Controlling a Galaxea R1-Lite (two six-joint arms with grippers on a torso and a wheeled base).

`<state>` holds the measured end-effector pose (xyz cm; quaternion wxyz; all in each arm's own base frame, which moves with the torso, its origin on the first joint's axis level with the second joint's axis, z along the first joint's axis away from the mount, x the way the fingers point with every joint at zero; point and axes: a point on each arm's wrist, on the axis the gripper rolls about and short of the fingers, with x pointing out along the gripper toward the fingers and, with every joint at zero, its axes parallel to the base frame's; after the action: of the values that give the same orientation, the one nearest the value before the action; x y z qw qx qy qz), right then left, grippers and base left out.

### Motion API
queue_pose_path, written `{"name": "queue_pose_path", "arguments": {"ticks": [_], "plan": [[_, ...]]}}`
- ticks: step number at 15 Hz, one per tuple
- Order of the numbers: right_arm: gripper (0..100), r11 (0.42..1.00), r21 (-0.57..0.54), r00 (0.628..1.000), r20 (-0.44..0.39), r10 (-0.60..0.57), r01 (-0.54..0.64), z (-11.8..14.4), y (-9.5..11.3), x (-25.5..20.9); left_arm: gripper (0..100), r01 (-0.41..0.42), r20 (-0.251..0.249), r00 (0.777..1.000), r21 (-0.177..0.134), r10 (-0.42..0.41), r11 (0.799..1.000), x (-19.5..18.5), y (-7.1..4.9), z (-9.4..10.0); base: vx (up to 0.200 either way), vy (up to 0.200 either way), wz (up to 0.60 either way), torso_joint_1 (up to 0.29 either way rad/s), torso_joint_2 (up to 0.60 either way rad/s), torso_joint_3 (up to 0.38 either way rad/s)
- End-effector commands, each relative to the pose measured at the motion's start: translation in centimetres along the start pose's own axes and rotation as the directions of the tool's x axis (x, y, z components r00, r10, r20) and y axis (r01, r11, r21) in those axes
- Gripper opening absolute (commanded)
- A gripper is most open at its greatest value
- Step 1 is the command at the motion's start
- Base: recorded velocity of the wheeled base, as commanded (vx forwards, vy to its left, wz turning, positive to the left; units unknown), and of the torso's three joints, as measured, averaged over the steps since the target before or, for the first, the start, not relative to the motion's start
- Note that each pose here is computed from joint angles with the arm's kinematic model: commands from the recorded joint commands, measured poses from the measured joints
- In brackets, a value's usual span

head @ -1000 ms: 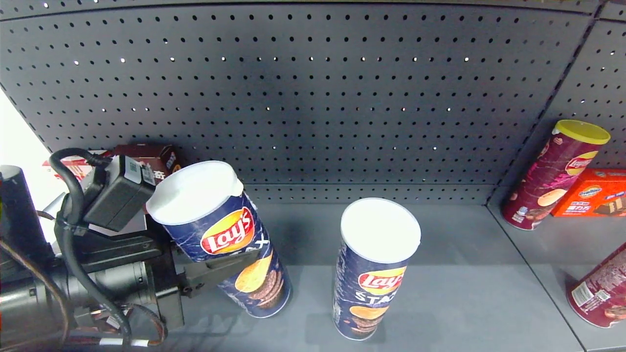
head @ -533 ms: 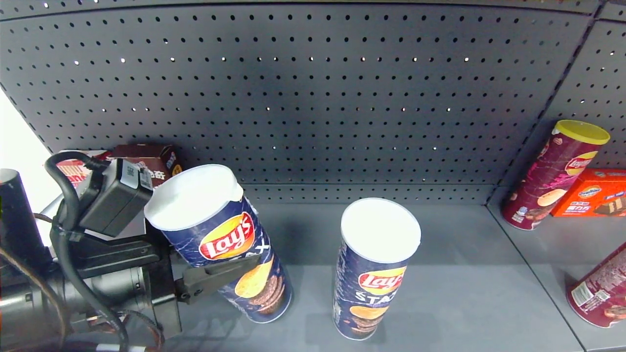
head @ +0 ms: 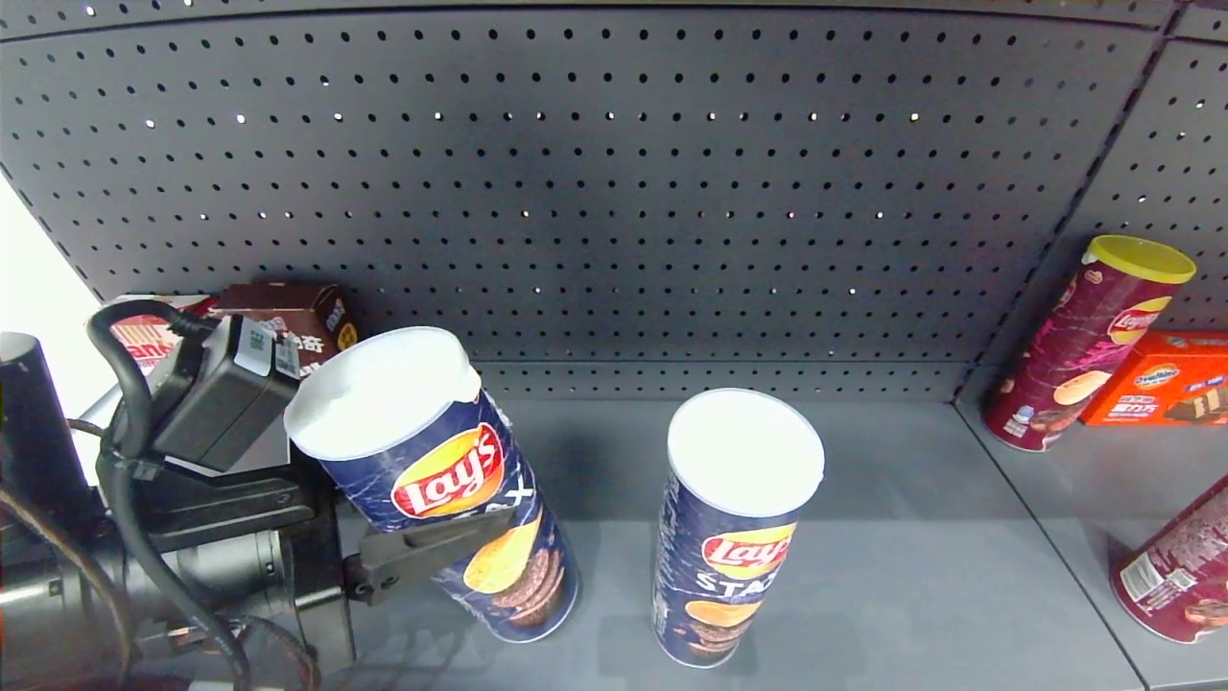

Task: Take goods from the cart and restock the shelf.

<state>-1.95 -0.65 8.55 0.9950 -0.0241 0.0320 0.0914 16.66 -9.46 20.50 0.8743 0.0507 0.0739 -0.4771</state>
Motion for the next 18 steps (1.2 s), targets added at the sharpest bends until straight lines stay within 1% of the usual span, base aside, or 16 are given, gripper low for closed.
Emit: {"name": "queue_pose_path", "arguments": {"ticks": [1,3,4,6,7,8,9,10,11,12,13,14,15,16,17,18], "plan": [[100,0.999,0.003,0.994,-0.098,-0.046,0.046,0.2,0.2,0.8,0,0.008,-0.004,1.000,-0.003,-0.008,1.000,0.1,0.0,-0.1,0.000,0.000,0.00,0.000,0.00,0.000],[100,0.997,0.008,0.992,-0.096,-0.079,0.080,0.2,0.2,0.8,0,0.010,-0.004,1.000,-0.003,-0.010,1.000,0.2,0.0,-0.1,0.000,0.000,0.00,0.000,0.00,0.000],[100,0.991,0.014,0.990,-0.059,-0.131,0.132,0.1,0.3,0.4,0,0.009,-0.001,1.000,-0.001,-0.009,1.000,0.1,0.0,0.0,0.000,0.000,0.00,0.000,0.00,0.000],[100,0.965,0.029,0.965,-0.016,-0.261,0.261,0.0,0.6,0.0,0,0.008,-0.003,1.000,-0.002,-0.008,1.000,0.1,0.0,-0.1,0.000,0.000,0.00,0.000,0.00,0.000],[100,0.969,0.029,0.969,0.004,-0.245,0.245,0.0,0.6,-0.1,0,0.009,-0.007,1.000,-0.005,-0.009,1.000,0.0,-0.1,-0.3,0.000,0.000,0.00,0.000,0.00,0.000],[100,0.976,0.032,0.975,0.045,-0.216,0.215,-0.1,0.7,-0.4,0,0.007,-0.009,1.000,-0.006,-0.007,1.000,0.0,-0.1,-0.3,0.000,0.000,0.00,0.000,0.00,0.000],[100,0.994,0.035,0.991,0.071,-0.109,0.107,-0.1,0.9,-0.5,0,0.006,-0.008,1.000,-0.007,-0.006,1.000,-0.1,-0.1,-0.3,0.000,0.000,0.00,0.000,0.00,0.000],[100,0.997,0.032,0.995,0.073,-0.071,0.069,-0.1,1.0,-0.5,0,0.007,-0.007,1.000,-0.007,-0.007,1.000,-0.1,-0.1,-0.3,0.000,0.000,0.00,0.000,0.00,0.000],[100,0.997,0.001,0.994,0.077,0.082,-0.082,-0.2,1.4,-0.5,0,0.006,0.000,1.000,-0.003,-0.006,1.000,0.0,0.0,0.0,0.000,0.000,0.00,0.000,0.00,0.000],[100,1.000,0.011,0.997,0.075,0.016,-0.017,-0.2,1.2,-0.5,0,0.007,0.005,1.000,0.001,-0.007,1.000,0.0,0.0,0.1,0.000,0.000,0.00,0.000,0.00,0.000],[100,0.992,0.049,0.991,0.069,-0.119,0.115,-0.2,0.9,-0.5,0,0.007,0.009,1.000,0.001,-0.007,1.000,0.0,0.1,0.3,0.000,0.000,0.00,0.000,0.00,0.000],[100,0.977,0.080,0.977,0.074,-0.202,0.196,-0.2,0.7,-0.5,0,0.006,0.012,1.000,0.003,-0.006,1.000,0.0,0.1,0.4,0.000,0.000,0.00,0.000,0.00,0.000],[100,0.975,0.084,0.973,0.081,-0.214,0.208,-0.1,0.7,-0.5,0,0.006,0.013,1.000,0.003,-0.006,1.000,0.0,0.1,0.4,0.000,0.000,0.00,0.000,0.00,0.000],[100,0.981,0.069,0.978,0.093,-0.188,0.182,-0.2,0.7,-0.4,0,0.027,0.016,0.999,0.003,-0.028,1.000,0.0,0.1,0.4,0.000,0.000,0.00,0.000,0.00,0.000],[100,0.989,0.031,0.984,0.096,-0.149,0.146,-0.2,0.8,-0.4,0,0.052,0.018,0.998,0.004,-0.052,0.999,0.0,0.1,0.4,0.000,0.000,0.00,0.000,0.00,0.000],[100,0.987,0.033,0.983,0.096,-0.158,0.155,-0.2,0.8,-0.4,0,0.050,0.022,0.999,0.006,-0.050,0.999,0.1,0.2,0.6,0.000,0.000,0.00,0.000,0.00,0.000]]}}
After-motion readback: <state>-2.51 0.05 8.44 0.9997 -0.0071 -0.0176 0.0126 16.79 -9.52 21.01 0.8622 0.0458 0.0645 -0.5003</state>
